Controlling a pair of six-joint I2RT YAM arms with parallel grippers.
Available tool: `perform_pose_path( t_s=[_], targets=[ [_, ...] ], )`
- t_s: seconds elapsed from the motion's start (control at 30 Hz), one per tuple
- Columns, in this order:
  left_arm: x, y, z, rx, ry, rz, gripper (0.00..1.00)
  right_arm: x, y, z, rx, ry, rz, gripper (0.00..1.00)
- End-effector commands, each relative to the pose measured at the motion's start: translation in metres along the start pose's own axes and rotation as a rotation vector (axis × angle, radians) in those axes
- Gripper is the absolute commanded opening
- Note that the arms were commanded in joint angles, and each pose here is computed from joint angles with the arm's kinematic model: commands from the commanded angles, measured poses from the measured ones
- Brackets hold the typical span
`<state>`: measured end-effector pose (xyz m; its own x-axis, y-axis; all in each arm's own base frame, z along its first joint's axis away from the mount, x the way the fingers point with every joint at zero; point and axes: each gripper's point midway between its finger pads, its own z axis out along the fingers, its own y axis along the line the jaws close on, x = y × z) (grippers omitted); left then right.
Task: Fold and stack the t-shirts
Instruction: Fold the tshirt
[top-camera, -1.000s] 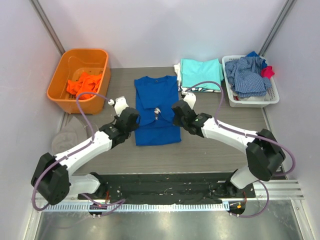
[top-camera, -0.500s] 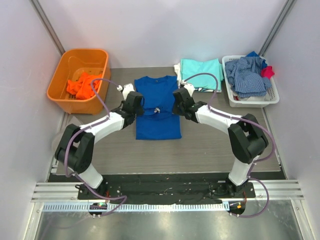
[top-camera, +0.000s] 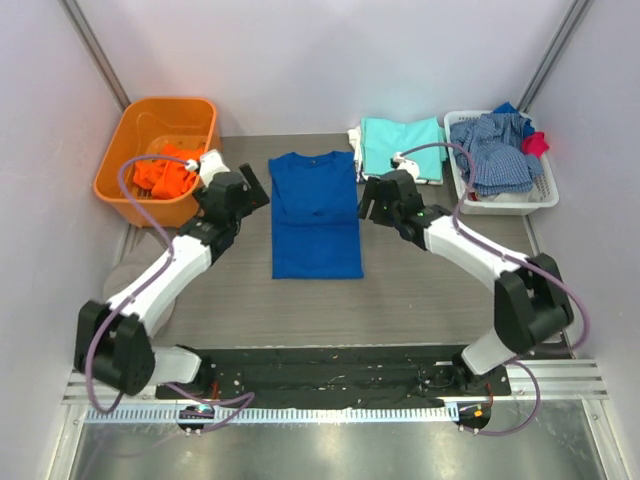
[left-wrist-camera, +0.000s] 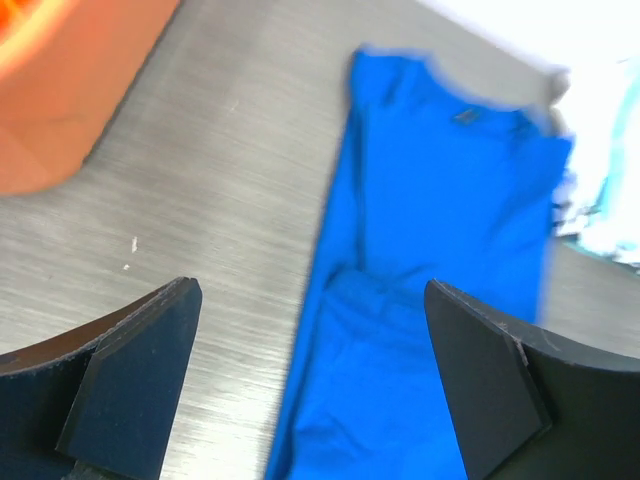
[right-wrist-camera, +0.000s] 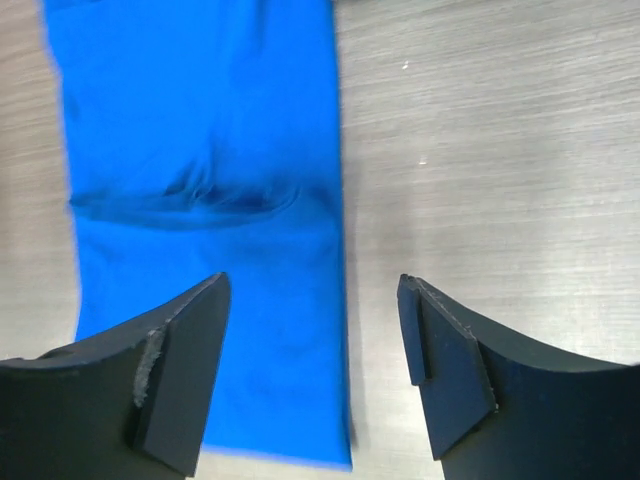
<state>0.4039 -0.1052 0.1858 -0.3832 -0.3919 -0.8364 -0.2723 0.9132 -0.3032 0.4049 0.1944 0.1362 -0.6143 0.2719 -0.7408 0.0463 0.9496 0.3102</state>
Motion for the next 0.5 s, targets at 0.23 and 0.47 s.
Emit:
perform_pose_path(
  t_s=[0.23,0.47],
  targets=[
    [0.116,0.035,-0.056,0.066,0.189,-0.031,1.00,0.111,0.011,-0.051,-0.286,0.239,-0.015,0.78],
    [0.141,0.042,-0.049,0.079,0.187,-0.030,1.00,0.135,0.005,-0.037,-0.298,0.253,-0.036,0.77]
  ],
)
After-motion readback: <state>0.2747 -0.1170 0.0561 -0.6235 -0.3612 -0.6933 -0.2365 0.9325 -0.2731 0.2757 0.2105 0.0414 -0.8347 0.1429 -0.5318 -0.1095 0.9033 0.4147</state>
